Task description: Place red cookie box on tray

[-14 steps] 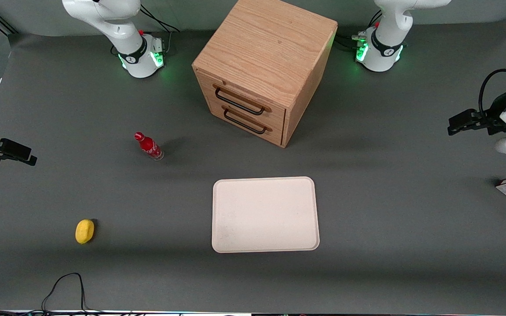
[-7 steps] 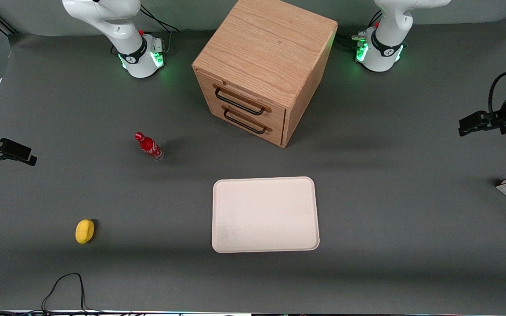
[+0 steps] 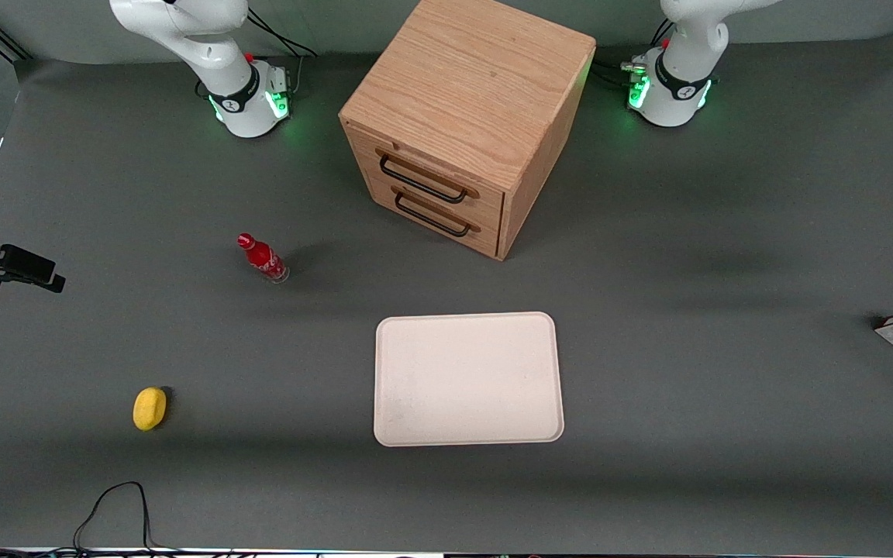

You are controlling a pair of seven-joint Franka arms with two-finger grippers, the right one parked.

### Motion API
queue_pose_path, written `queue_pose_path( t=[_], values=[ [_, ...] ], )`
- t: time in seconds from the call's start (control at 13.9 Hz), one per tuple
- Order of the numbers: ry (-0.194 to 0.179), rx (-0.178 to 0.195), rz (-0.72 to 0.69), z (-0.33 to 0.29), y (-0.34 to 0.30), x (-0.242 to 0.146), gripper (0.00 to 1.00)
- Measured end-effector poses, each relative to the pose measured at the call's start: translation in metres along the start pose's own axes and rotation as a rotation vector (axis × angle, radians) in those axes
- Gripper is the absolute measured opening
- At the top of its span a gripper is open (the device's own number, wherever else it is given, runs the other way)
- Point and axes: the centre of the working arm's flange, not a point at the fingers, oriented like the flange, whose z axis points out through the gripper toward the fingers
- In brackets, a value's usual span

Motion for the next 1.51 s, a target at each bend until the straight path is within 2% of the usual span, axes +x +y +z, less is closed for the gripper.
queue_pose_path(
  t=[0.36,0.57,0.79,1.15,1.51],
  values=[
    [0.062,0.027,-0.075,0.041,-0.117,0.028,1.00],
    [0.092,0.023,-0.039,0.066,-0.170,0.028,1.00],
    [0.118,0.004,-0.096,0.091,-0.211,0.019,1.00],
    [0.111,-0.027,-0.435,0.108,-0.220,0.021,1.00],
    [0.096,-0.049,-0.557,0.140,-0.216,0.032,1.00]
  ],
)
